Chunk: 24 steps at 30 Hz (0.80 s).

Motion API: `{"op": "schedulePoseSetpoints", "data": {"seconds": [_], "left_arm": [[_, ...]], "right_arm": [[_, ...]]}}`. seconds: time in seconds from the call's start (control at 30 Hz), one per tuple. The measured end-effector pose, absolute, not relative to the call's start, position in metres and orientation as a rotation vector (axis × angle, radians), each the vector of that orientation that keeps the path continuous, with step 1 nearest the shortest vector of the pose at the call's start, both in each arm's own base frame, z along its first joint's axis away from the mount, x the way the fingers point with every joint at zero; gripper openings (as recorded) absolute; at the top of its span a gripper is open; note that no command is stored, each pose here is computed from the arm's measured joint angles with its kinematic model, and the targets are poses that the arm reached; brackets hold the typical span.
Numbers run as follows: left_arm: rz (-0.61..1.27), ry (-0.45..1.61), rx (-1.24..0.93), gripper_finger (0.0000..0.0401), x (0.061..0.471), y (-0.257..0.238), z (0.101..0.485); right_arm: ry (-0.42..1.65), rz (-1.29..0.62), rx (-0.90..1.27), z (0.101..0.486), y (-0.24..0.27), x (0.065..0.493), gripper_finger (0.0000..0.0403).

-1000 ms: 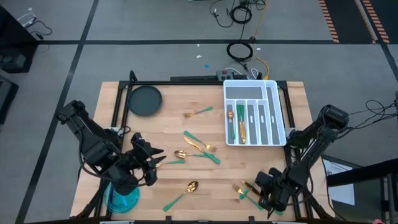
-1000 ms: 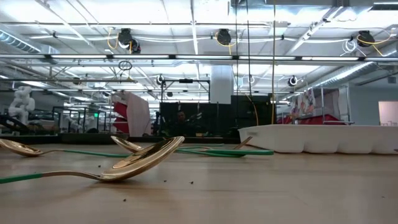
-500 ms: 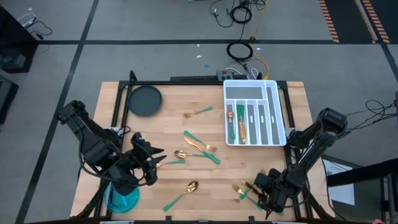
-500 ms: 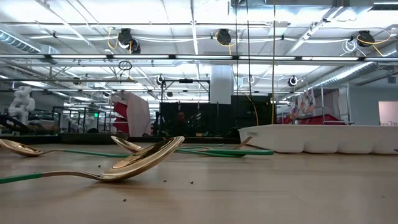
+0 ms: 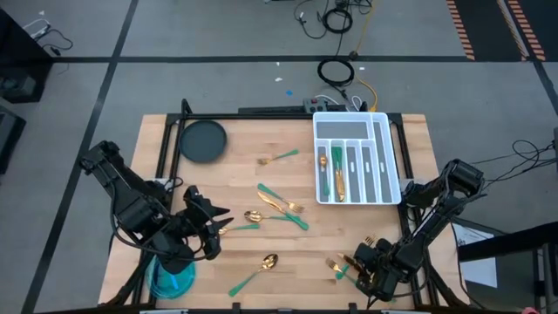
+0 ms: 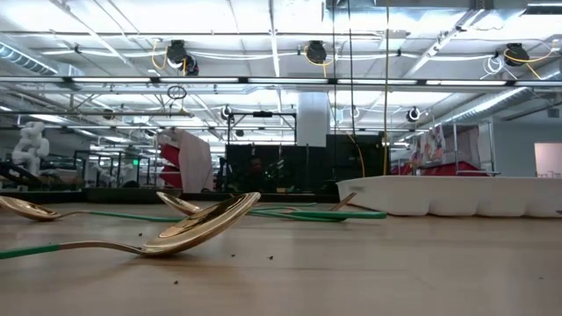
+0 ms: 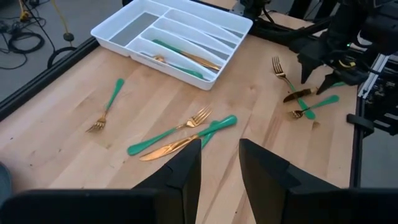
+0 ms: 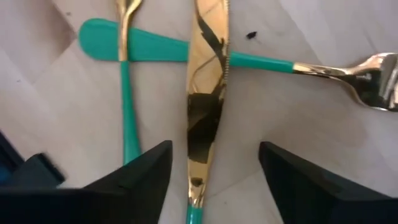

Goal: Sort silverware
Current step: Put the green knife into the silverware tray

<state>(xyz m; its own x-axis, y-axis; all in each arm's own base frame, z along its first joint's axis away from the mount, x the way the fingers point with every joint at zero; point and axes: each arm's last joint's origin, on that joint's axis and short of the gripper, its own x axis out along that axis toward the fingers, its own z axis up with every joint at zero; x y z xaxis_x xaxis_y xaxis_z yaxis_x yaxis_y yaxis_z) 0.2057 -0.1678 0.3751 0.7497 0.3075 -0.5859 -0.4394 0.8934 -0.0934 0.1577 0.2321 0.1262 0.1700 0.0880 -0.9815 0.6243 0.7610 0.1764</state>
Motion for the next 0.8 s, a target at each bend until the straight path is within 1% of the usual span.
{"op": "schedulePoseSetpoints", "data": {"seconds": [0.17,0.37,0.4,0.57,0.8], "left_arm": [[0.412,0.596,-0.232,0.0116,0.206,-0.168,0.375],[0.412,0.596,-0.232,0.0116,0.206,-0.168,0.375],[0.412,0.597,-0.231,0.0116,0.206,-0.168,0.375],[0.412,0.602,-0.219,0.0116,0.205,-0.167,0.375],[0.426,0.624,-0.190,0.0116,0.203,-0.165,0.373]], "right_arm": [[1.393,-0.462,0.640,0.123,0.231,0.156,0.0153],[1.424,-0.496,0.642,0.123,0.228,0.155,0.0026],[1.423,-0.495,0.643,0.123,0.228,0.155,0.0017],[1.420,-0.500,0.650,0.126,0.230,0.156,0.0011],[1.396,-0.533,0.639,0.144,0.235,0.160,0.0002]]}}
